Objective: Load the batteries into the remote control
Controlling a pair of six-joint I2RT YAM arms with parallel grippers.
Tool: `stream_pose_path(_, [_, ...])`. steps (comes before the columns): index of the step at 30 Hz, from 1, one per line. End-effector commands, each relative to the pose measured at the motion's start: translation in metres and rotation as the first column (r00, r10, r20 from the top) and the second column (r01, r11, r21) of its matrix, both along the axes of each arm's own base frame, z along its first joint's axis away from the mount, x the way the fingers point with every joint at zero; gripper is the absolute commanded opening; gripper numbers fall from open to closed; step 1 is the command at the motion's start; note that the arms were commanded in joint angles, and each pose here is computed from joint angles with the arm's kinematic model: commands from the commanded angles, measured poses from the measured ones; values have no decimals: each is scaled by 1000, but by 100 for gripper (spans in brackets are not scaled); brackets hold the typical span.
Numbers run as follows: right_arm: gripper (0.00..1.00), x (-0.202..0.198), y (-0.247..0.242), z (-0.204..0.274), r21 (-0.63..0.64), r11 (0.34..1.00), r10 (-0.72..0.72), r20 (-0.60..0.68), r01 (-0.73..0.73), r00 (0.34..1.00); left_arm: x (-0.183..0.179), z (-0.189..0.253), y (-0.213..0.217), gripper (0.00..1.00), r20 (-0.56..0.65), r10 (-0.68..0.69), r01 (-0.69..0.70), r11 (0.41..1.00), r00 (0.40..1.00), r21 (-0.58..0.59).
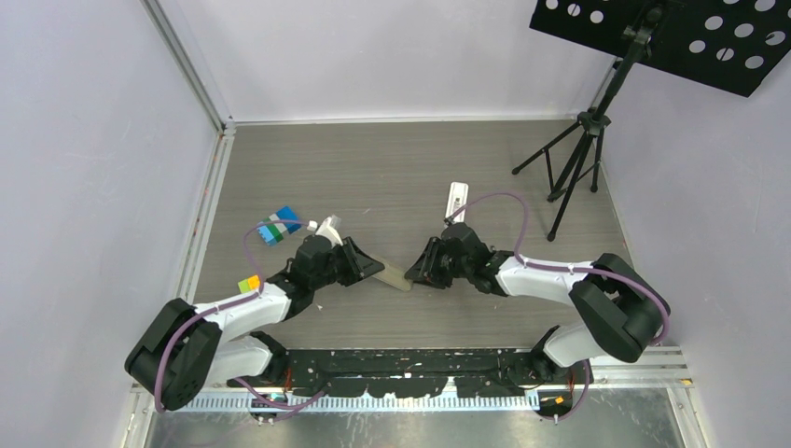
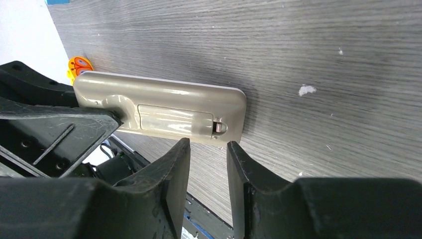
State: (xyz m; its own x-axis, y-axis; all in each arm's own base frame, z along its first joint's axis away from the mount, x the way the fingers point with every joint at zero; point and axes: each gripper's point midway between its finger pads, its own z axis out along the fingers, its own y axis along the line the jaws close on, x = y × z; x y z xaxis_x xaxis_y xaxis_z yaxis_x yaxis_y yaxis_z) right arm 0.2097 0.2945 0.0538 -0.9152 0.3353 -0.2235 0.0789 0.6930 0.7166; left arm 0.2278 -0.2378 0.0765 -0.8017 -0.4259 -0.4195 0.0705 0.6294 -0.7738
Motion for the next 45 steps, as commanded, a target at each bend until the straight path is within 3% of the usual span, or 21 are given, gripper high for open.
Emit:
stream_pose_path(1, [37, 22, 13, 22, 34, 999, -8, 102, 4, 995, -18, -44, 23, 0, -98, 8, 9, 985, 995, 172])
stream_pose_path(26, [41, 13, 20, -10, 44, 999, -21, -16, 21, 1000, -19, -41, 19, 0, -107, 1, 14, 990, 994, 141])
stream_pose_path(45, [53, 20, 17, -18, -3, 998, -70, -49, 70, 996, -19, -38, 16, 0, -107, -6, 19, 992, 994, 124])
